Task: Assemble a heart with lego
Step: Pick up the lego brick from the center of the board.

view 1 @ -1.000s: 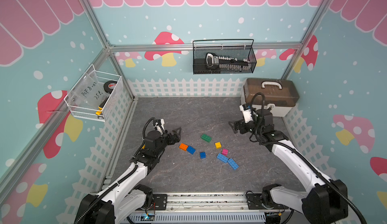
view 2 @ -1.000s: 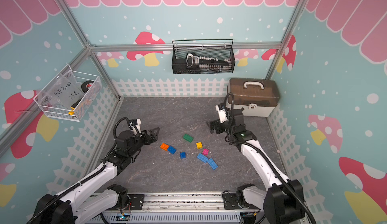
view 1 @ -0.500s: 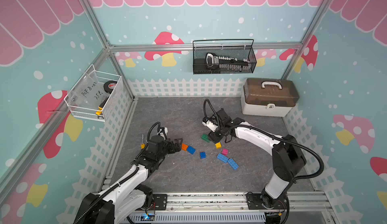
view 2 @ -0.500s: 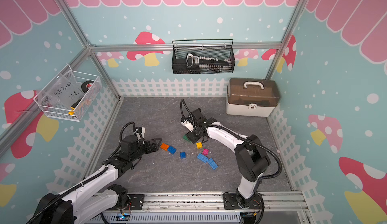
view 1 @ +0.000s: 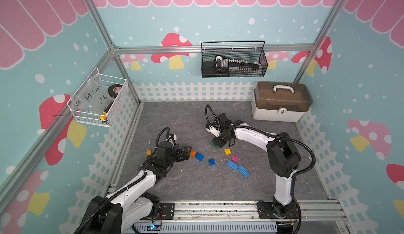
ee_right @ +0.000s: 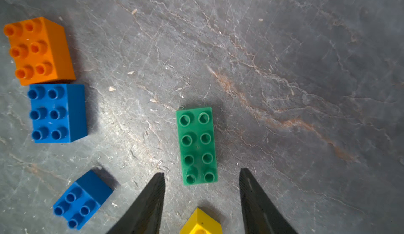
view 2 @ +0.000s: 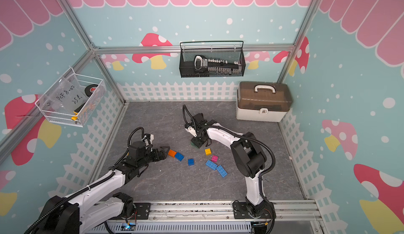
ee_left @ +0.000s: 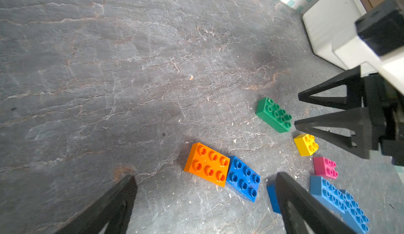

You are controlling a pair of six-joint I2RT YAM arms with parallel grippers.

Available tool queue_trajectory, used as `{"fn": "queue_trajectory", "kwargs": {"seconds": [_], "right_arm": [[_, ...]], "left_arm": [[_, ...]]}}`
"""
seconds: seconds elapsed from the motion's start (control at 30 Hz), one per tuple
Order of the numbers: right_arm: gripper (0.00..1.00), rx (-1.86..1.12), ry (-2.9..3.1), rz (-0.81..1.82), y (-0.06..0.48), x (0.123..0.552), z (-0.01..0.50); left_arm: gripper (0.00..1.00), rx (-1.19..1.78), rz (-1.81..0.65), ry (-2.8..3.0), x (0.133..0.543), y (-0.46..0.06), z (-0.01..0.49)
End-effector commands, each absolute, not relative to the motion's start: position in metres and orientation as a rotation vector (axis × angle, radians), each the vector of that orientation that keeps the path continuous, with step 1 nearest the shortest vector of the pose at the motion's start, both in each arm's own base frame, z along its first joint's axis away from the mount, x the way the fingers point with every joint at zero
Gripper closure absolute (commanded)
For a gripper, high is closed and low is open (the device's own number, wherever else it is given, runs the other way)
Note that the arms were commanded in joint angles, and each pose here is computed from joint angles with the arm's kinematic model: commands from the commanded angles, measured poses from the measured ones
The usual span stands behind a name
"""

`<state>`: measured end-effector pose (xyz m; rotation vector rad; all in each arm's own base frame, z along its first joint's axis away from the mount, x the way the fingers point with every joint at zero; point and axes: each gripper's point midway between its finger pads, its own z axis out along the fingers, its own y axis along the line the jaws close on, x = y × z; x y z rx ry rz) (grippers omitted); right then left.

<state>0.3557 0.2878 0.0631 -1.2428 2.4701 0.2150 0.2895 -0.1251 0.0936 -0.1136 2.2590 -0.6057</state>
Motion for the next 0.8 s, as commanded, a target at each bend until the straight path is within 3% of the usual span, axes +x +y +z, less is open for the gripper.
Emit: {"fn": "queue_trajectory", "kwargs": {"seconds": [0.0,0.57,0.77], "right_arm": [[0.47,-1.31,2.487,0.234,0.292,0.346,0.055],[0.47,-1.325,2.527,0.178,0.296,0.355,0.03],[0.57,-1.325,2.526,0.183,0.3,0.356,0.03]], "left_arm": [[0.02,-0.083,-0.622,2.255,0.294,-0.131,0.101],[0.02,-0.055,-0.614,2.283,0.294,-0.134,0.097],[0.02,-0.048,-0.615,2.291,0.294,-0.136,0.096]]}}
